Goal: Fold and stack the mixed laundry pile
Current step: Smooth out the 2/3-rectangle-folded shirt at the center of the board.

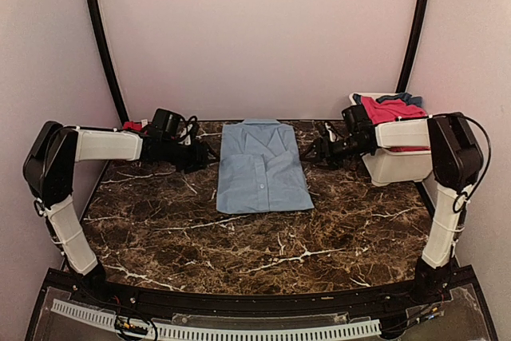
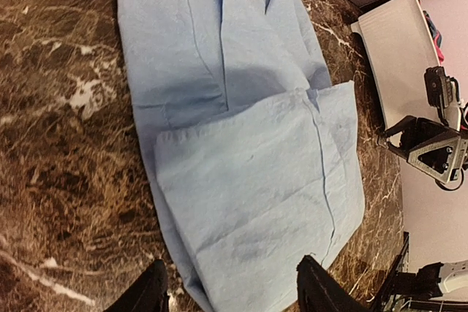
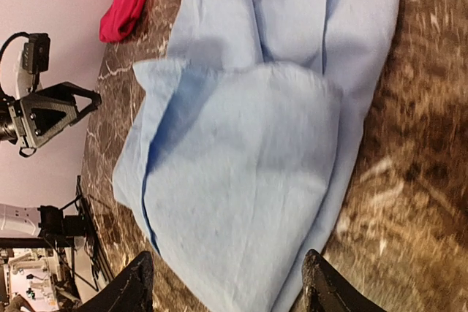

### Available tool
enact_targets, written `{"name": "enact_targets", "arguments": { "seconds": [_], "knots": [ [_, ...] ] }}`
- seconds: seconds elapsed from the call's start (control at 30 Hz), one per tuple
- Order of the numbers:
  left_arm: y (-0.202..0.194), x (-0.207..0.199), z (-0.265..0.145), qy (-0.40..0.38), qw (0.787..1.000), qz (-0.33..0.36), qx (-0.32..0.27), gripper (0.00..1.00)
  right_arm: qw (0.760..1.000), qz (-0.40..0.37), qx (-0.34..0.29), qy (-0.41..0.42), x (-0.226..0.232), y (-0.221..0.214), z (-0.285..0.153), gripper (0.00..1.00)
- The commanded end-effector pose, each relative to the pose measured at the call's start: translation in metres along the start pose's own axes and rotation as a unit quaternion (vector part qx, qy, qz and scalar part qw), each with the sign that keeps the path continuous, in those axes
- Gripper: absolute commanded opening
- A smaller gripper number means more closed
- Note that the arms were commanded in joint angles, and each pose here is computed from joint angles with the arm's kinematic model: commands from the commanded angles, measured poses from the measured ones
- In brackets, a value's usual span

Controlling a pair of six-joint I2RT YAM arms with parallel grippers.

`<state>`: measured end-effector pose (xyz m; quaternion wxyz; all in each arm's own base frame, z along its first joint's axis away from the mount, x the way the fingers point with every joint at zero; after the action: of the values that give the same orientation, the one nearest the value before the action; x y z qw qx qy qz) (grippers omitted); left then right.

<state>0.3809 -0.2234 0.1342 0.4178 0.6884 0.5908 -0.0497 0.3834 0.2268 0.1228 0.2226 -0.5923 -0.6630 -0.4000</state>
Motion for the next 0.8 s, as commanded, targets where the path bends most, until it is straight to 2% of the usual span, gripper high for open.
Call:
{"name": "enact_targets", "arguments": {
  "seconds": [0.0, 0.2, 0.37, 0.57, 0.67, 0.77],
  "knots": [
    [0.018, 0.007, 0.021, -0.015, 1.0, 0.007, 0.005, 0.58, 1.0, -0.016, -0.002, -0.007, -0.005, 0.03, 0.017, 0.66],
    [0.026, 0.012, 0.042, -0.019, 1.0, 0.008, 0.013, 0.6, 1.0, -0.017, -0.003, -0.002, -0.012, 0.053, 0.035, 0.67],
    [0.025, 0.018, 0.056, -0.024, 1.0, 0.004, 0.017, 0.61, 1.0, -0.018, 0.0, 0.004, -0.018, 0.063, 0.047, 0.64],
    [0.034, 0.019, 0.064, -0.024, 1.0, 0.009, 0.012, 0.58, 1.0, -0.02, -0.003, 0.014, -0.017, 0.071, 0.052, 0.52],
    [0.039, 0.017, 0.067, -0.03, 0.999, 0.011, 0.01, 0.52, 0.999, -0.023, -0.007, 0.026, -0.014, 0.075, 0.053, 0.42],
    [0.044, 0.015, 0.071, -0.037, 0.999, 0.011, 0.01, 0.48, 0.999, -0.02, -0.005, 0.028, -0.014, 0.078, 0.056, 0.4]
  ]
}}
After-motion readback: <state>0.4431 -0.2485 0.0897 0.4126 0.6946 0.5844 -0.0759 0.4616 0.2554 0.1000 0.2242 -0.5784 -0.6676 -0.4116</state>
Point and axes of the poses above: each gripper's point midway between its finger pads, its own z axis out along the fingers, its own x axis along the line the jaws close on, y = z × x, the point moved 4 cm from there along -z, back along the fingers, and after that the axes turned 8 degrees about z, right-handed, at the moved point
